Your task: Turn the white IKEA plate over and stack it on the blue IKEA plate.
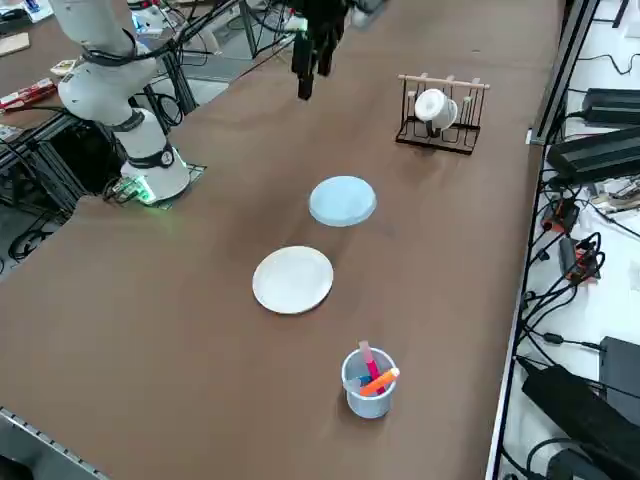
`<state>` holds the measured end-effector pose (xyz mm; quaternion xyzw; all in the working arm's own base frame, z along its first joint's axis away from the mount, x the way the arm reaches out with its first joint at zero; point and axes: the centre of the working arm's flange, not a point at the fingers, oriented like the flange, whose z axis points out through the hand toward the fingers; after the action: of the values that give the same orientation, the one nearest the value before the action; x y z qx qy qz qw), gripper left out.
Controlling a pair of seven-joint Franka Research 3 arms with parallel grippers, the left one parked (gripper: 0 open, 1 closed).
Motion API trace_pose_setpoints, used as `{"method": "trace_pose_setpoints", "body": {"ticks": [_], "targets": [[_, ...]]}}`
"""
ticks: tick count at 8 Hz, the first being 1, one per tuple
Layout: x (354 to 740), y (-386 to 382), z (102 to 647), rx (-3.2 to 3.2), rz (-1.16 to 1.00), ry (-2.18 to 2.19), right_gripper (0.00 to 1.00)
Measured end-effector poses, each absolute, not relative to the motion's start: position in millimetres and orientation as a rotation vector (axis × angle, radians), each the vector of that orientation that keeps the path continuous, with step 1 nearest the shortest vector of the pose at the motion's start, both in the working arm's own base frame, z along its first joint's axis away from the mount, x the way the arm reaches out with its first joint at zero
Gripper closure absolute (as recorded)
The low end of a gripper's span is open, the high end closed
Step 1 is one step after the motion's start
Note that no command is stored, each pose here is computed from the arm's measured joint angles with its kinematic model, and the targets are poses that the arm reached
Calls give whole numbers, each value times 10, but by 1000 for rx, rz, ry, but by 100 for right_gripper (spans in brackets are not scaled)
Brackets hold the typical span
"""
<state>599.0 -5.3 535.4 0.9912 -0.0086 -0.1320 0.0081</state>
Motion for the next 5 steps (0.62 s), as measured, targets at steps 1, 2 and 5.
{"method": "trace_pose_setpoints", "body": {"ticks": [1, 2, 5], "targets": [[6049, -95, 5031, 3095, -427, -33, 0], [6095, -170, 4675, 3097, -403, -46, 0], [5962, -570, 3591, 3120, -288, -54, 0]]}}
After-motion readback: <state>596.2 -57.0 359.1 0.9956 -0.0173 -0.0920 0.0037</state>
